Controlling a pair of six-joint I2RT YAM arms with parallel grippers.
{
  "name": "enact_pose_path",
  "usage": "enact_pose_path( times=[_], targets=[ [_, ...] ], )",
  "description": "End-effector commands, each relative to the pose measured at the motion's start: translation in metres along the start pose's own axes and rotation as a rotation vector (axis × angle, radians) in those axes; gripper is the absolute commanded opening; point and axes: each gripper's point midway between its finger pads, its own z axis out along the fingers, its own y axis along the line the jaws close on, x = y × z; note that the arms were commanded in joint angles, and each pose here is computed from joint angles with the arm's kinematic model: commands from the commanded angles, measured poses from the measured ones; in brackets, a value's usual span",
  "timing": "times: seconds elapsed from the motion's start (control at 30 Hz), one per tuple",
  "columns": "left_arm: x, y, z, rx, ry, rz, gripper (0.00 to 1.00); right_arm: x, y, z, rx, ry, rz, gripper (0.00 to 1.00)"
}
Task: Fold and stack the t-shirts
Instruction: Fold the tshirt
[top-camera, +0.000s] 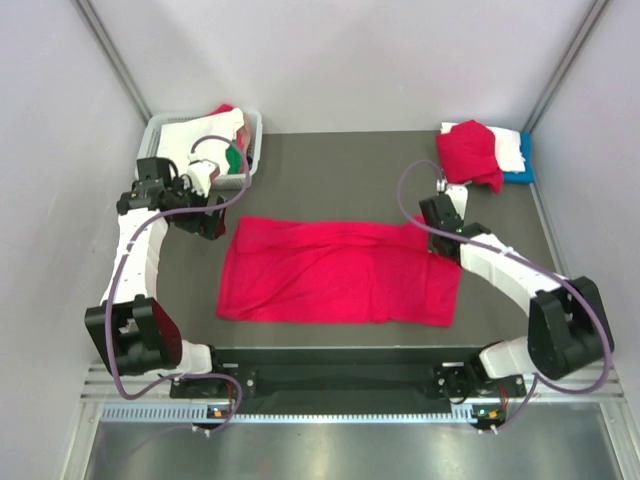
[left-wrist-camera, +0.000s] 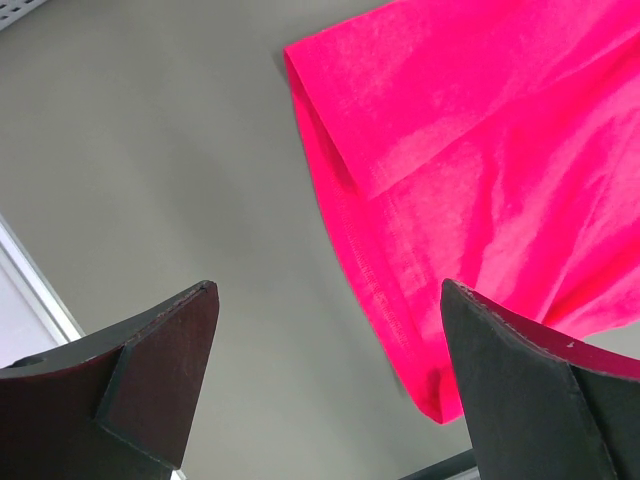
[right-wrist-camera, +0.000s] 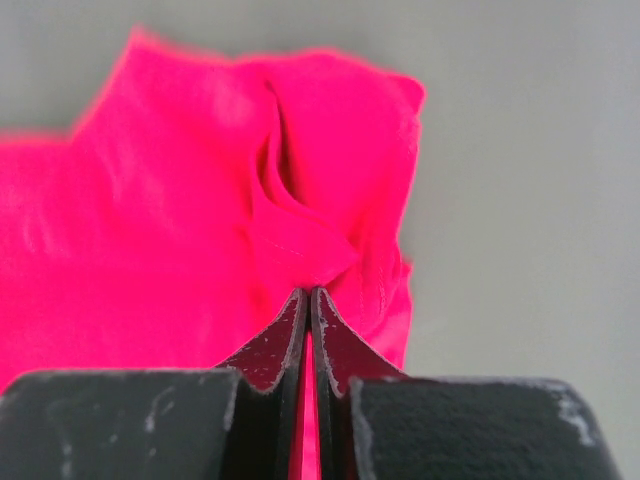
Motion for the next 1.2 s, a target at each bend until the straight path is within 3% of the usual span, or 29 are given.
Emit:
enact_pose_path(
  times=[0.0, 0.13, 0.27, 0.3, 0.33, 0.4, 0.43, 0.53, 0.63, 0.83, 1.17],
  targets=[
    [-0.02, -0.004, -0.009, 0.022, -0.064, 0.0, 0.97, 0.023, -0.002, -0.034, -0.036, 0.018, -0.016, 0.0],
    [-0.023, -0.008, -0.008, 0.03, -0.07, 0.001, 0.97, 0.045, 0.01, -0.056, -0.104, 0.041, -0.033, 0.02],
    [-0.028, -0.008, -0.01, 0.024, -0.081, -0.002, 0.97, 0.053, 0.014, -0.067, -0.094, 0.049, -0.081, 0.17],
    [-0.029, -0.008, -0.011, 0.025, -0.084, -0.002, 0.97, 0.052, 0.011, -0.067, -0.077, 0.042, -0.097, 0.24],
    [-0.029, -0.008, -0.011, 0.027, -0.085, -0.002, 0.97, 0.046, 0.011, -0.068, -0.071, 0.027, -0.097, 0.47],
    [-0.028, -0.008, -0.01, 0.025, -0.081, -0.003, 0.97, 0.036, 0.008, -0.067, -0.046, -0.002, -0.109, 0.63],
    [-0.026, -0.009, -0.009, 0.027, -0.072, -0.006, 0.97, 0.025, 0.01, -0.07, -0.044, -0.026, -0.102, 0.76],
    [-0.022, -0.008, -0.008, 0.023, -0.063, -0.005, 0.97, -0.005, 0.014, -0.071, -0.016, -0.11, -0.087, 1.0],
    [-0.02, -0.01, -0.005, 0.033, -0.062, -0.01, 0.97, -0.04, 0.029, -0.063, -0.031, -0.192, -0.042, 1.0],
    [-0.013, -0.012, 0.0, 0.033, -0.052, -0.027, 0.97, -0.069, 0.071, -0.01, -0.082, -0.122, -0.054, 1.0],
    [0.045, -0.033, 0.044, 0.06, 0.11, -0.085, 0.97, -0.056, 0.084, 0.024, -0.122, -0.041, -0.056, 0.97]
  ],
)
